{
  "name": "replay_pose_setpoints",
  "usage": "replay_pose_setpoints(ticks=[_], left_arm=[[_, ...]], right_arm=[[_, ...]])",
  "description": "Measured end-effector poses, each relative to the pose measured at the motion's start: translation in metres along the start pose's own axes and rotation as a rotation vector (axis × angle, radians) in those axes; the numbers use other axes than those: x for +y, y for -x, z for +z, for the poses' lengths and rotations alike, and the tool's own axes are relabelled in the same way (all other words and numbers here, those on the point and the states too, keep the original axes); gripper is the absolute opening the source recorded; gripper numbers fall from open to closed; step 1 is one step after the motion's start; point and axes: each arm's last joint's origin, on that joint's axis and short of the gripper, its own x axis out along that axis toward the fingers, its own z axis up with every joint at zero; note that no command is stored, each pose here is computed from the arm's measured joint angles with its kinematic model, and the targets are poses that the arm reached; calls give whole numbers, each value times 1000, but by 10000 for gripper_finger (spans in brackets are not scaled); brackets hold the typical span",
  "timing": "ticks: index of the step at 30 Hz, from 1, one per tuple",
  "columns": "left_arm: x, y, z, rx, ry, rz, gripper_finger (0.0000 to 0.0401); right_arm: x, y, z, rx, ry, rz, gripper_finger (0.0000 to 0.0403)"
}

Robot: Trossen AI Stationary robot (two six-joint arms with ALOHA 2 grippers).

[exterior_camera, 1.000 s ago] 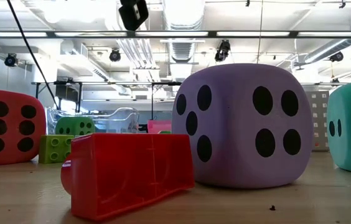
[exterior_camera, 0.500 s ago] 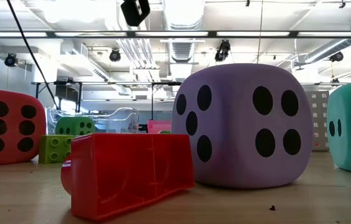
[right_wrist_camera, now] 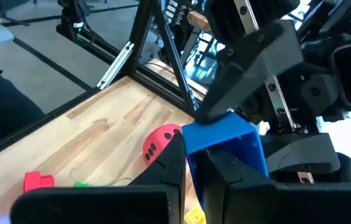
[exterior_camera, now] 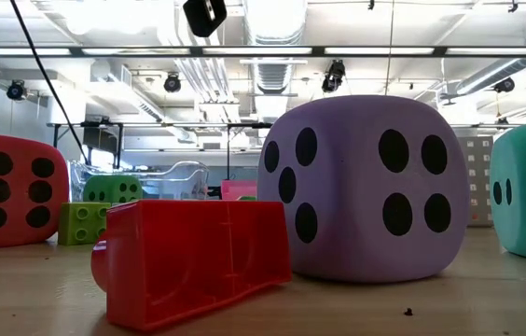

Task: Pick & Place Toys
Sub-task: Put the large blue game piece into the white bin

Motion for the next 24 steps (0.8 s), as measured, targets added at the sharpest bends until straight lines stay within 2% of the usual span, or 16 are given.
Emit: replay_pose_setpoints(ticks=[7,11,16,24], left_arm=[[-1,2,1,6,-3,-6,259],[2,12,2,17,14,82,280],[0,33,5,8,25,226,284],[1,71,-4,47,6,542,284]], right_arm=[[0,0,-1,8,-16,-3,19],[-3,1,-2,41,-117,-100,19],[-3,1,-3,53,-183,-118,18],[-24,21,-19,248,-404,-508,18]])
